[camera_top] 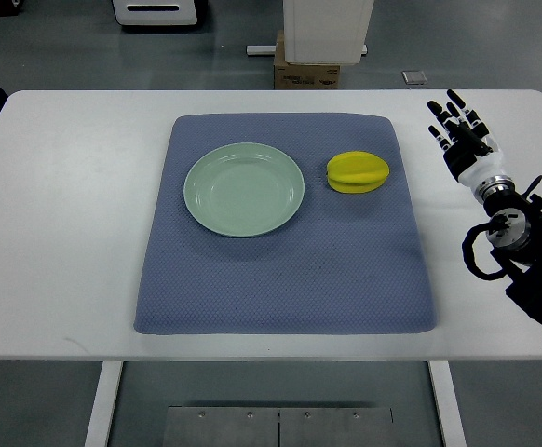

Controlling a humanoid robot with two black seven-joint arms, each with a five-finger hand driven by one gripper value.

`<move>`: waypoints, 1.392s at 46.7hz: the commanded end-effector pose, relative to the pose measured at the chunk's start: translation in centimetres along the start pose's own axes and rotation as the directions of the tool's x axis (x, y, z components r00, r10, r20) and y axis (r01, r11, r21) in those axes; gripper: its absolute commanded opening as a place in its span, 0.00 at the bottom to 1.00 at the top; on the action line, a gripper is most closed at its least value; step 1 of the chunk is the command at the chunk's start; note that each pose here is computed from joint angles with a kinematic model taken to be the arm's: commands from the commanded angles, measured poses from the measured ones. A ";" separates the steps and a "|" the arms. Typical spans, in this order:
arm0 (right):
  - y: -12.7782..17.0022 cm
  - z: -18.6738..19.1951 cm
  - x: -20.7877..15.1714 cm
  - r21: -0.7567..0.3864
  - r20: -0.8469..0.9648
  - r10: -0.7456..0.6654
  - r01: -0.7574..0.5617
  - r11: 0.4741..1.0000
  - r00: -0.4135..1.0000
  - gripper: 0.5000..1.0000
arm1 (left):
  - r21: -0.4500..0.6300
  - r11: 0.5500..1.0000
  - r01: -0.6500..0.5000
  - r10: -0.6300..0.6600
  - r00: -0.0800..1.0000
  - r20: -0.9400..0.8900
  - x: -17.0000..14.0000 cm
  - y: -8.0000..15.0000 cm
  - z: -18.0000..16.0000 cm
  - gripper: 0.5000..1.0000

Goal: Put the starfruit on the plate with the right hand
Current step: 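Move the right hand over the yellow starfruit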

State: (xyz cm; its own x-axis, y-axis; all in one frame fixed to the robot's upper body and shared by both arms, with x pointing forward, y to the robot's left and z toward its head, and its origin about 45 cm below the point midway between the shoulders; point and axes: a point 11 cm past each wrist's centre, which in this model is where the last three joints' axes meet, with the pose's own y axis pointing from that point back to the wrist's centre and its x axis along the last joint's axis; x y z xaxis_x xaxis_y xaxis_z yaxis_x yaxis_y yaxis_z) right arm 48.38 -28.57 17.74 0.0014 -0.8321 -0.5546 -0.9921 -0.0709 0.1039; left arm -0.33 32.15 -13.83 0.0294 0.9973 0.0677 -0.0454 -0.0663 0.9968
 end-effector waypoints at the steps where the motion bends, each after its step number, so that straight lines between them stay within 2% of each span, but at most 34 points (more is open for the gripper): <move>1: -0.4 -0.5 -1.1 0.013 -0.061 -0.043 0.044 0.999 0.997 1.00 | 0.001 1.000 -0.001 0.001 1.000 0.000 0.0 0.0 -0.1 1.00; 5: -0.8 -1.1 -2.4 0.034 -0.117 -0.081 0.086 0.996 0.990 1.00 | 0.001 1.000 -0.001 0.001 1.000 0.000 0.0 0.0 -0.1 1.00; 14: -1.0 -0.8 -3.3 0.006 -0.205 -0.124 0.128 0.992 0.971 1.00 | 0.000 1.000 0.001 -0.001 1.000 0.002 0.0 0.0 0.0 1.00; 22: -1.2 -1.3 -5.2 0.010 -0.370 -0.216 0.237 0.972 0.904 0.98 | 0.001 1.000 -0.001 0.001 1.000 0.000 0.0 0.0 -0.1 1.00; 29: -1.0 -1.0 -5.9 -0.016 -0.419 -0.270 0.290 0.957 0.867 0.96 | 0.001 1.000 0.001 -0.001 1.000 0.000 0.0 0.0 -0.1 1.00; 38: -0.3 0.0 -6.3 -0.038 -0.470 -0.327 0.350 0.936 0.820 0.75 | 0.001 1.000 0.001 -0.001 1.000 0.000 0.0 0.0 -0.1 1.00; 40: -0.2 0.2 -6.5 -0.041 -0.492 -0.340 0.369 0.929 0.801 0.74 | 0.001 1.000 0.000 0.000 1.000 0.001 0.0 0.0 -0.1 1.00; 54: 0.2 1.4 -6.7 -0.173 -0.635 -0.415 0.403 0.899 0.651 0.76 | 0.001 1.000 -0.001 0.001 1.000 0.000 0.0 0.0 -0.1 1.00; 65: 0.2 2.3 -6.0 -0.209 -0.761 -0.377 0.350 0.913 0.529 0.79 | 0.001 1.000 0.001 -0.001 1.000 0.000 0.0 0.0 -0.1 1.00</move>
State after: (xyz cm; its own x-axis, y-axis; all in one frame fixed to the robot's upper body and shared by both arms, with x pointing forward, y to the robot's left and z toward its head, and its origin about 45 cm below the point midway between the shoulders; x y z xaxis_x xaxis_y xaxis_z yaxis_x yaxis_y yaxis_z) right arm 47.81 -22.39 19.23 0.4733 -0.8452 0.2482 -0.8785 -0.4737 0.0620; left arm -0.35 32.14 -13.83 0.0291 0.9973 0.0675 -0.0451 -0.0662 0.9968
